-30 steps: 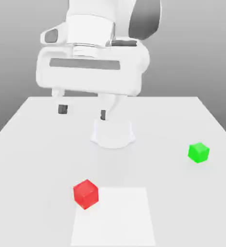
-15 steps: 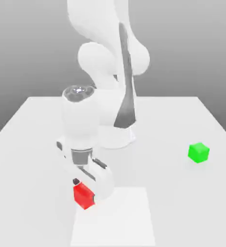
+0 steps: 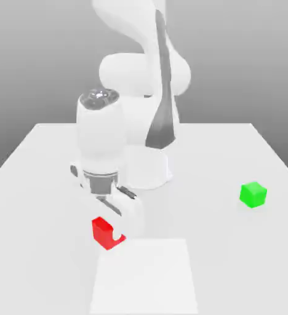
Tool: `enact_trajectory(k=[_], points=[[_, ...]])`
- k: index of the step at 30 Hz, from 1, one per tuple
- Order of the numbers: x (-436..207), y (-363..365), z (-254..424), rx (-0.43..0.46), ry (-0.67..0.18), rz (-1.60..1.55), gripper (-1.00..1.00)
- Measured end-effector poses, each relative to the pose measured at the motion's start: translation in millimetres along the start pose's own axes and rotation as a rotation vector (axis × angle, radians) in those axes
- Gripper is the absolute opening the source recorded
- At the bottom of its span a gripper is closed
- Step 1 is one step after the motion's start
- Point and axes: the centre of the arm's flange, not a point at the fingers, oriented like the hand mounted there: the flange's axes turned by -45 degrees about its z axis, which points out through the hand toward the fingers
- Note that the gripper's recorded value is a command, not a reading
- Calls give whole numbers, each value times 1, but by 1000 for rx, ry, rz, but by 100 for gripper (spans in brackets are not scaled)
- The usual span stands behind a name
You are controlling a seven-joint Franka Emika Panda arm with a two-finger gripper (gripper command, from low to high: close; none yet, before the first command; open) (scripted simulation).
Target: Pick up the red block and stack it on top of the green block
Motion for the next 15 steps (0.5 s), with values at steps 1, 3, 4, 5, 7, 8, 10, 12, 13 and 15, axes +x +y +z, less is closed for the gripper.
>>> enact_trajectory(k=[1,3,4,5,7,8,10,12,13,15], points=[[-11,-14,-6,4,1,-45,-100],[-34,-40,-17,12,4,-131,-100],[-47,-53,-21,16,5,-180,-100],[-63,-66,-26,19,5,-230,-100],[-95,-89,-34,25,6,-333,-100],[-113,-98,-37,27,6,-384,-100],[-149,-115,-43,30,5,-488,-100],[-187,-127,-47,31,4,-592,-100],[-207,-131,-48,31,3,-644,-100],[-246,-136,-49,30,1,-749,-100]])
